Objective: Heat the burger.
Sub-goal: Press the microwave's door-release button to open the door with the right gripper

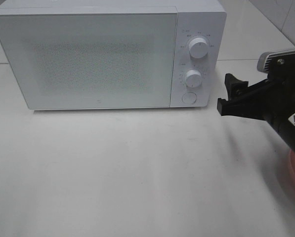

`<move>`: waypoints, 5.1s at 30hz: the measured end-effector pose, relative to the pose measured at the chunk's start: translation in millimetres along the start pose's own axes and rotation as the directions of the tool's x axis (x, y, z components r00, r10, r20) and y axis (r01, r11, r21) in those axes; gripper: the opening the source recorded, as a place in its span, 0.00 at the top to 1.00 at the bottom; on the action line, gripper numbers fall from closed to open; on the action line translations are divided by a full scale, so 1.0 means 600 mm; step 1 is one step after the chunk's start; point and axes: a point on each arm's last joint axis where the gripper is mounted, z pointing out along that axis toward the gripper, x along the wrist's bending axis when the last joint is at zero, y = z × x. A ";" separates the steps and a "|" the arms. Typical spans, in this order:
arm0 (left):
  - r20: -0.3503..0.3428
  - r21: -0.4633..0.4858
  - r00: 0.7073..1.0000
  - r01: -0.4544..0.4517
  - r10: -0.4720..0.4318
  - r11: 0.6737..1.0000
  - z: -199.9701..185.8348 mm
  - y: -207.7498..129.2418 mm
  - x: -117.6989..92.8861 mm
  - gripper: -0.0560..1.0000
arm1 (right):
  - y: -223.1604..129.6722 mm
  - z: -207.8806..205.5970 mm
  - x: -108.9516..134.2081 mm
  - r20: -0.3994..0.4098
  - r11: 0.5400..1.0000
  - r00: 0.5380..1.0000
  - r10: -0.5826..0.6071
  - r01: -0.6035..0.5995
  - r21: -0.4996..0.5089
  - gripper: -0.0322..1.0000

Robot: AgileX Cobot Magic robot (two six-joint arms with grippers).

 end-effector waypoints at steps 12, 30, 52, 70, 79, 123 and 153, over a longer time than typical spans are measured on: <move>0.000 0.000 1.000 0.000 0.000 1.000 0.000 0.000 0.000 0.03 | -0.050 -0.014 0.049 0.043 0.990 0.999 0.005 -0.011 0.143 0.23; 0.000 0.000 1.000 0.000 0.000 1.000 0.000 0.000 0.000 0.03 | -0.050 0.008 0.103 0.081 0.987 0.997 -0.003 -0.010 0.157 0.23; 0.000 0.000 1.000 0.000 0.000 1.000 0.000 0.000 0.000 0.03 | -0.053 0.008 0.103 0.136 0.919 0.923 0.359 -0.375 0.120 0.26; 0.000 0.000 1.000 0.000 0.000 1.000 0.000 0.000 0.000 0.03 | -0.053 0.008 0.103 0.180 0.357 0.348 0.920 -0.934 -0.019 0.54; 0.000 0.000 1.000 0.000 0.000 1.000 0.000 0.000 0.000 0.03 | -0.054 0.008 0.104 0.175 0.096 0.083 0.981 -0.993 -0.063 0.77; 0.000 0.000 1.000 0.000 0.000 1.000 0.000 0.000 0.000 0.03 | -0.087 0.099 0.126 0.293 -0.142 -0.141 0.946 -0.990 -0.017 0.96; 0.000 0.000 1.000 0.000 0.000 1.000 0.000 0.000 0.000 0.03 | -0.091 0.200 0.125 0.256 -0.181 -0.192 0.947 -0.981 -0.064 0.96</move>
